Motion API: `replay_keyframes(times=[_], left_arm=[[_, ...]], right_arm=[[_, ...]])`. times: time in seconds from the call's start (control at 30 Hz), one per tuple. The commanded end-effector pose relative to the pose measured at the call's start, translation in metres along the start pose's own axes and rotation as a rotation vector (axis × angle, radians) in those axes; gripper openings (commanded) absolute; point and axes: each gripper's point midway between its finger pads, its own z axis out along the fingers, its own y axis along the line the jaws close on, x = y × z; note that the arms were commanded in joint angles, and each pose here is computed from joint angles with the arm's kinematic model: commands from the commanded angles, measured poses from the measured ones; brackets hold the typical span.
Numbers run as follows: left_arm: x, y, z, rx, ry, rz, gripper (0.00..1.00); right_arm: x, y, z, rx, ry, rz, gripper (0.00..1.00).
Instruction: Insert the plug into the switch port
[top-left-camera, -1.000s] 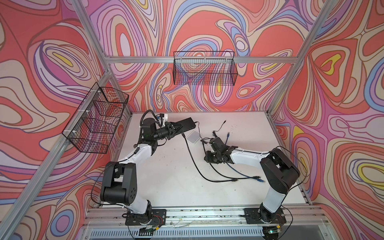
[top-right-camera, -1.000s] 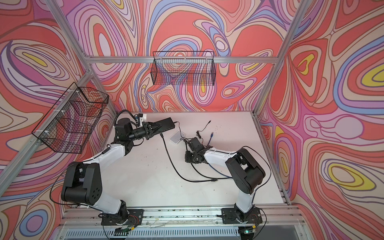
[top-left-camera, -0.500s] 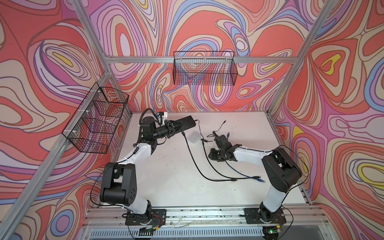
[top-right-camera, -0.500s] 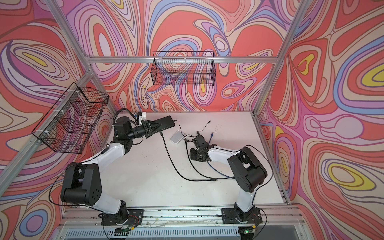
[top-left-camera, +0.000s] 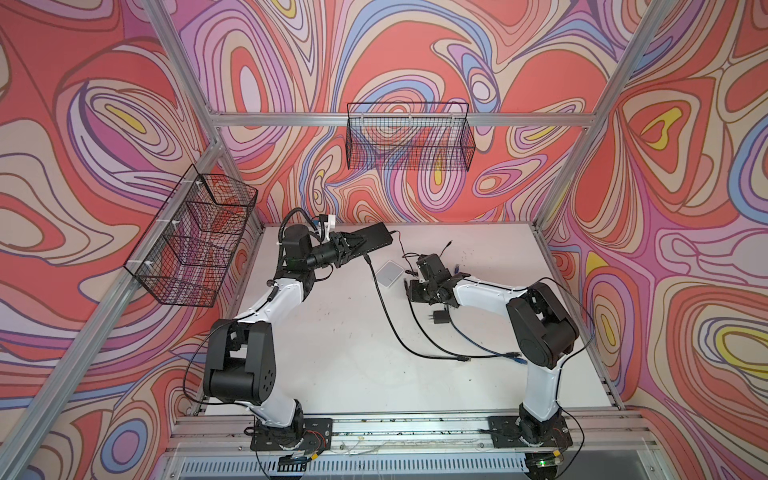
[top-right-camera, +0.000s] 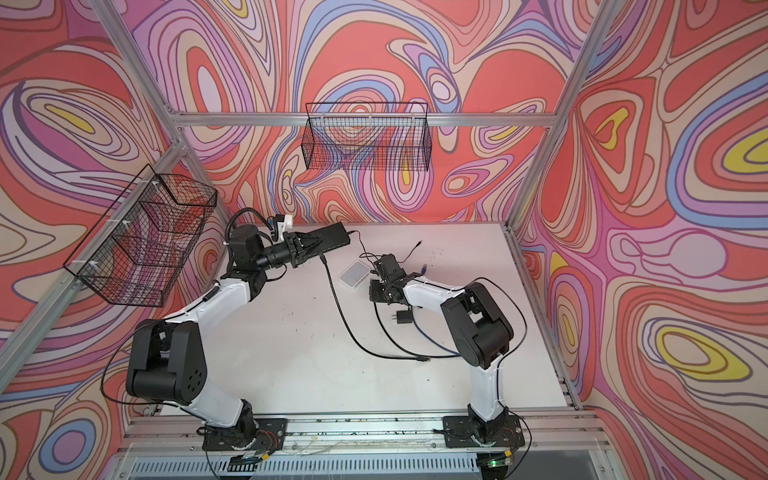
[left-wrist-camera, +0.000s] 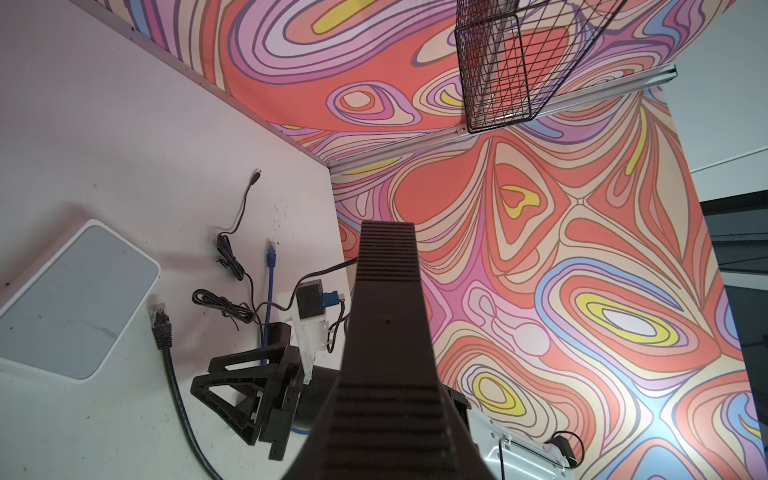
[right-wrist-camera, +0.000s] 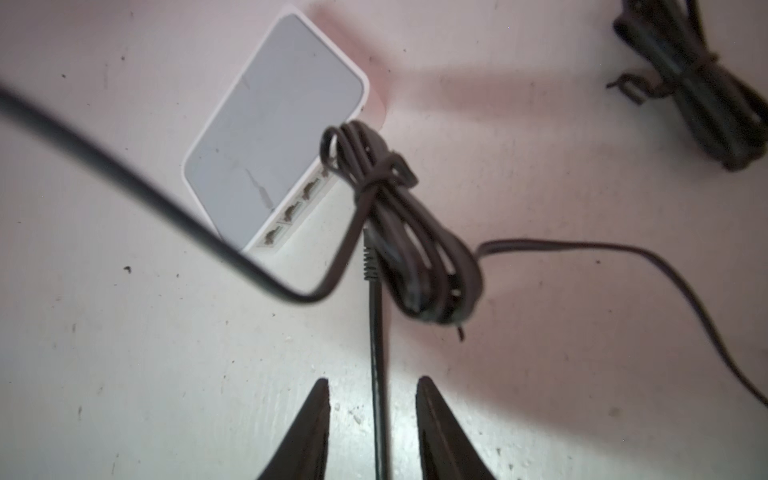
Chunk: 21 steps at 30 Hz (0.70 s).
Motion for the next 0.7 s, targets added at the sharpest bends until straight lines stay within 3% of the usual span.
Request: replay_keyframes(times=[0.0,0.67], left_arm=[[-0.012,-0.014,0.001,0.047,-0.012,0.053,0.05],[-0.018,-0.015,0.003,0.055,-0.01,0.05,0.05]], right_arm=[[-0.012,-0.002,0.006,0.03,-0.031,-0.006,0.36],[-0.006,-0.002,0.045,0.072,-0.017,-0.019,0.33]])
